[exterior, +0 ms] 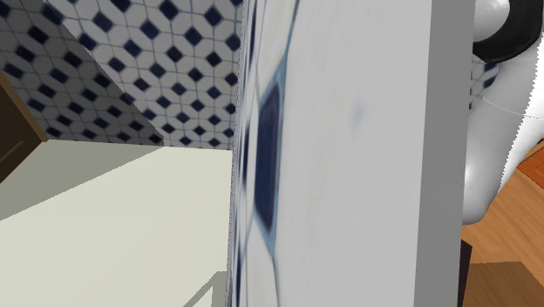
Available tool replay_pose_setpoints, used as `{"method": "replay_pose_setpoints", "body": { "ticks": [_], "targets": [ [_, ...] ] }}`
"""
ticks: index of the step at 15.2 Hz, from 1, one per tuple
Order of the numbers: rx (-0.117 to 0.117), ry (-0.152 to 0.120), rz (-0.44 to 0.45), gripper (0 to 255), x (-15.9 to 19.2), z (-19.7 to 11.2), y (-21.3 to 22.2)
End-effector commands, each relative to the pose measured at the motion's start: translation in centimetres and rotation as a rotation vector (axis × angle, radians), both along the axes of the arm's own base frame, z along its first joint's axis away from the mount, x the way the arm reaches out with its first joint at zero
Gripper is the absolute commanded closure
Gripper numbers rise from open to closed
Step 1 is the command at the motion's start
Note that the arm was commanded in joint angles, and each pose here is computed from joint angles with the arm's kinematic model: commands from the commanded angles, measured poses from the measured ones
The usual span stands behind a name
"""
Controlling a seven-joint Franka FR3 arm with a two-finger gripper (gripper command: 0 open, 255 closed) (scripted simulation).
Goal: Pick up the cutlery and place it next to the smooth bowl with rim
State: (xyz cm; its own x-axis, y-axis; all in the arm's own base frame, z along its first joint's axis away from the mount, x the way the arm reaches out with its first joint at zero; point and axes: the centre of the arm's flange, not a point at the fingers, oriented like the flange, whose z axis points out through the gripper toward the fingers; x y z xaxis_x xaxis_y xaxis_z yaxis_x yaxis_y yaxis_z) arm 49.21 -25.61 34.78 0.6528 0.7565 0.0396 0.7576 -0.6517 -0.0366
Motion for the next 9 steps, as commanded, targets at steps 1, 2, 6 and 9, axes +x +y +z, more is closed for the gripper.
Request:
{"method": "replay_pose_setpoints", "body": {
  "ticks": [1, 2, 6, 9],
  "targets": [
    [0.0, 0.001, 0.001, 255, 0.0, 0.0, 0.0],
    [0.0, 0.001, 0.001, 255, 0.0, 0.0, 0.0],
    [0.0, 0.001, 0.0, 255, -0.1, 0.5, 0.0],
    [0.0, 0.001, 0.001, 255, -0.1, 2.1, 0.0]
  ]
}}
